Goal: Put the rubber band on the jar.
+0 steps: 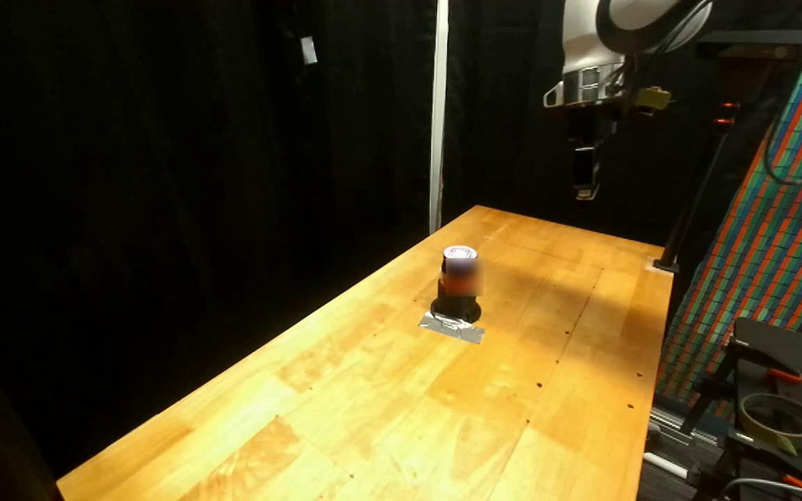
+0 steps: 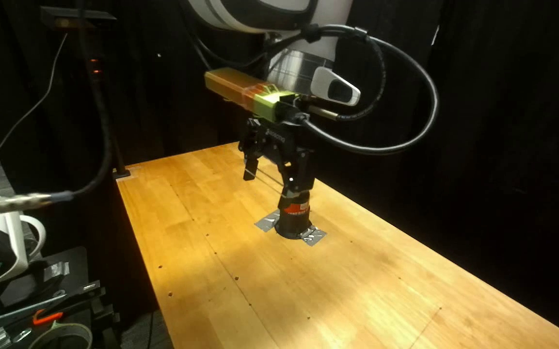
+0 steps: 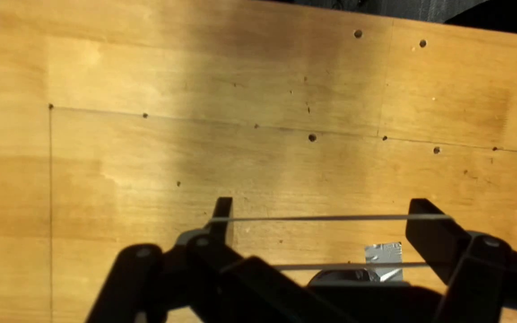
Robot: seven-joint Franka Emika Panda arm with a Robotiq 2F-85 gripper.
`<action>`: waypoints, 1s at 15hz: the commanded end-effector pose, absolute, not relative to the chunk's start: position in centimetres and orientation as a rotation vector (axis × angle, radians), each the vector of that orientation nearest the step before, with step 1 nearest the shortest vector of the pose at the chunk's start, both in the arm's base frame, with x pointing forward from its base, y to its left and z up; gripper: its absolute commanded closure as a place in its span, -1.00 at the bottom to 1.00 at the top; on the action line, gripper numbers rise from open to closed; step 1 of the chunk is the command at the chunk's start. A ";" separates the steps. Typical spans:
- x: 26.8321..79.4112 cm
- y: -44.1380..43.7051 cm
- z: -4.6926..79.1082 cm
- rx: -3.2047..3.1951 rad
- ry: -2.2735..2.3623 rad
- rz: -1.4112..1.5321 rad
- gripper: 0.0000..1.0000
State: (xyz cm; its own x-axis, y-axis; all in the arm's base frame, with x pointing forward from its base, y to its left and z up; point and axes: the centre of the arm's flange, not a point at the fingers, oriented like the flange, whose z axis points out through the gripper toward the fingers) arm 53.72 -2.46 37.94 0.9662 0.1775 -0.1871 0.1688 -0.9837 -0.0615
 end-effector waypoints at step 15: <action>77.2 10.2 29.4 -2.979 -0.396 0.325 -1.00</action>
State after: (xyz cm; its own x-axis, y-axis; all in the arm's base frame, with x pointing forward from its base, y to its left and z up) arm 71.14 8.78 29.34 0.9403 0.2863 -0.1841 0.2633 -0.9545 -0.1399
